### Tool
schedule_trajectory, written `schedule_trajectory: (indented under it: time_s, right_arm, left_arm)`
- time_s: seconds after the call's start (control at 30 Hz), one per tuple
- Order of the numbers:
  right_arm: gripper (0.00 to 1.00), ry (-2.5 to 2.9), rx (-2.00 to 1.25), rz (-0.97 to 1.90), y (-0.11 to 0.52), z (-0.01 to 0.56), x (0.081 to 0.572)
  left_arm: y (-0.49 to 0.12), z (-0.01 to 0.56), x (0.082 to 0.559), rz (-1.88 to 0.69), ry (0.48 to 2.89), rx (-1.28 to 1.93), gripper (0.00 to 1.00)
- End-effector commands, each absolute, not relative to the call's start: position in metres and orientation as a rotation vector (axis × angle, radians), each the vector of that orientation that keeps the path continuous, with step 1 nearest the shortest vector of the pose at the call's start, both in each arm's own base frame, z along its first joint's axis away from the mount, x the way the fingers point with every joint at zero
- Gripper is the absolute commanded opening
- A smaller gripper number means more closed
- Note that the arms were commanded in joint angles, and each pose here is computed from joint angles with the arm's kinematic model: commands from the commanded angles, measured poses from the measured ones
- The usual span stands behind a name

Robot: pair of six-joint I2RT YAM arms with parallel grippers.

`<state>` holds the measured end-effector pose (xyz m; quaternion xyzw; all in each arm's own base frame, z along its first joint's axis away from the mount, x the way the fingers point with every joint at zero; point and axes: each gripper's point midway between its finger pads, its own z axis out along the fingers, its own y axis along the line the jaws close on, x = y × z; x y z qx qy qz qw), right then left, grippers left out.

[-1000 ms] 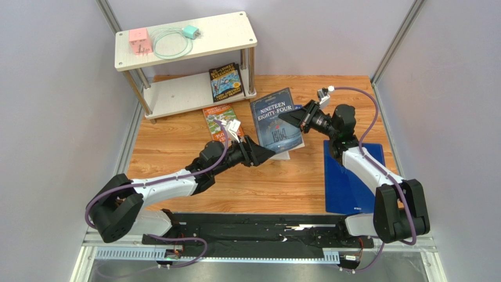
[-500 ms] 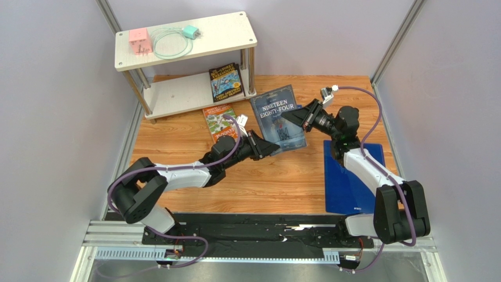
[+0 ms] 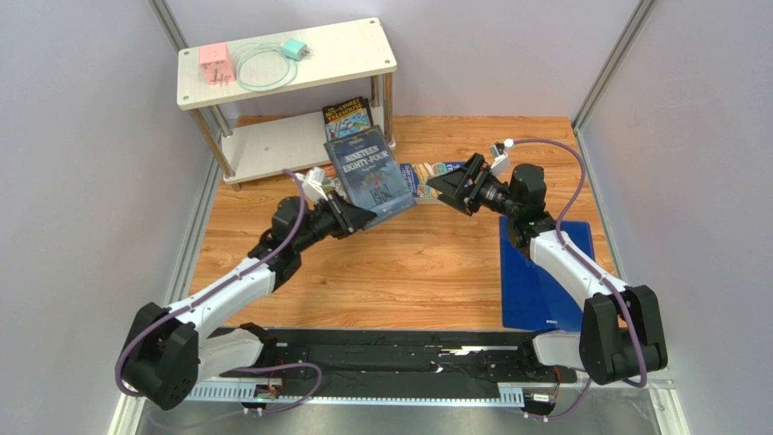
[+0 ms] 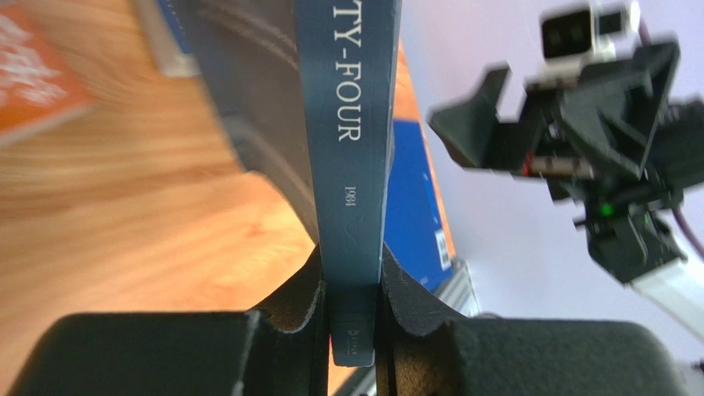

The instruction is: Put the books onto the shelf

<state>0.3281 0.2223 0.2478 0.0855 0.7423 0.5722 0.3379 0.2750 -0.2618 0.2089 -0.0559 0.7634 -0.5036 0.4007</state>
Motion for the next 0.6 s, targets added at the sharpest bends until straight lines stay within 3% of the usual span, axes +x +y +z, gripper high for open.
schedule_trajectory:
  time_s: [0.0,0.57]
  right_arm:
    - [1.0,1.908,0.167,1.425,0.219,0.257,0.331]
    - [0.97,1.959,0.167,1.43,0.221,0.23,0.327]
  left_arm:
    - [-0.242,0.244,0.279,-1.337,1.819,0.003,0.0]
    - [-0.194,0.281,0.353,-1.595,1.648,0.121,0.0]
